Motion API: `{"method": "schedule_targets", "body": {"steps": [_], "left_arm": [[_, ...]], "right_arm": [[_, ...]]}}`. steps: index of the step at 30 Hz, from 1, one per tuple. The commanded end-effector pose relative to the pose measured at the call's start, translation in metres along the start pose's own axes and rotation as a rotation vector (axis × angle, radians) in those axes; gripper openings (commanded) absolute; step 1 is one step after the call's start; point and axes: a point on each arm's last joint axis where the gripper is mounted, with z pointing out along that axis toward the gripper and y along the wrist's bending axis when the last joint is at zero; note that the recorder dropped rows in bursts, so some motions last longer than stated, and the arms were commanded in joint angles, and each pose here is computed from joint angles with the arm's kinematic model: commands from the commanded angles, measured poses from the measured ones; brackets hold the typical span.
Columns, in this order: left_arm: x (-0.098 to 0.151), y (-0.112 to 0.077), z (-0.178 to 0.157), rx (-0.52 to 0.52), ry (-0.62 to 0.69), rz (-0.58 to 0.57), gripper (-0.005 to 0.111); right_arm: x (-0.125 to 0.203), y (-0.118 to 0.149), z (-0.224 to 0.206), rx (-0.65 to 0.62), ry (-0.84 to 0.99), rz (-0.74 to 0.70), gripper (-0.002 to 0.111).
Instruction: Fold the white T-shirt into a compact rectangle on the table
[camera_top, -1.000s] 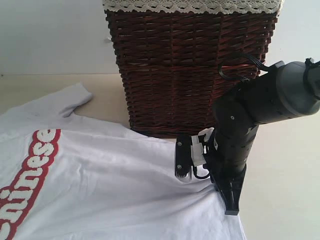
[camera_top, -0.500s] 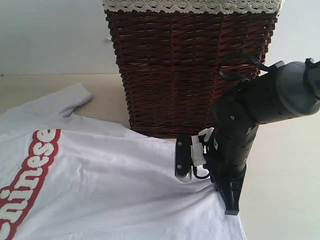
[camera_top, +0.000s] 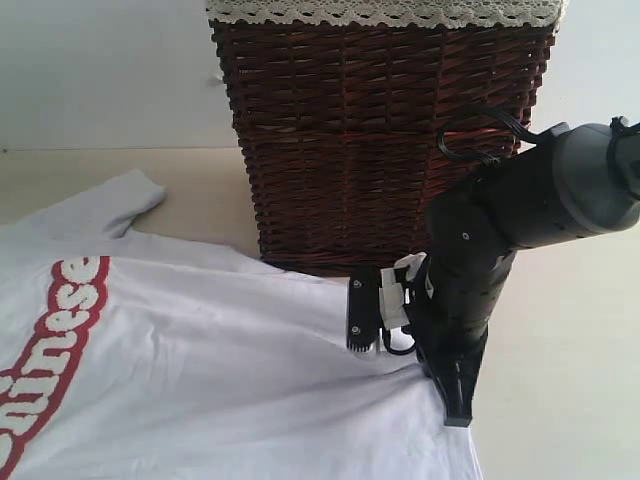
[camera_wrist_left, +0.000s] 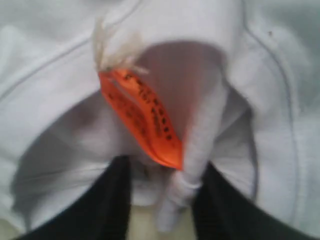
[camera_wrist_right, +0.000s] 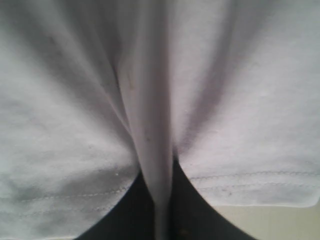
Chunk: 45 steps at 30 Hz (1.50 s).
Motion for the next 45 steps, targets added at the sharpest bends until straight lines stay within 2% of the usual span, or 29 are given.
{"method": "schedule_targets", "body": {"steps": [1, 4, 8, 26, 37, 41, 45], "left_arm": [[0.0, 0.003, 0.031, -0.026, -0.007, -0.148, 0.002], [0.0, 0.003, 0.03, -0.026, -0.007, -0.146, 0.002], [-0.001, 0.002, 0.03, -0.017, -0.013, -0.221, 0.002], [-0.002, 0.005, 0.021, -0.054, -0.016, -0.234, 0.001], [-0.007, 0.007, 0.021, -0.064, -0.071, -0.383, 0.0], [-0.011, 0.01, 0.009, -0.095, -0.068, -0.37, 0.0], [-0.017, 0.011, -0.025, -0.174, -0.12, -0.412, 0.0]], "right_arm": [[-0.001, 0.002, 0.009, -0.008, -0.016, 0.023, 0.0], [-0.001, 0.002, 0.009, -0.008, -0.016, 0.023, 0.0], [-0.001, 0.002, 0.009, -0.008, -0.016, 0.023, 0.0], [-0.001, 0.002, 0.009, -0.006, -0.018, 0.023, 0.0], [-0.001, 0.002, 0.009, -0.006, -0.017, 0.021, 0.0], [0.001, 0.003, 0.005, -0.02, 0.0, -0.067, 0.0], [0.004, 0.0, -0.011, 0.029, -0.002, -0.087, 0.0]]}}
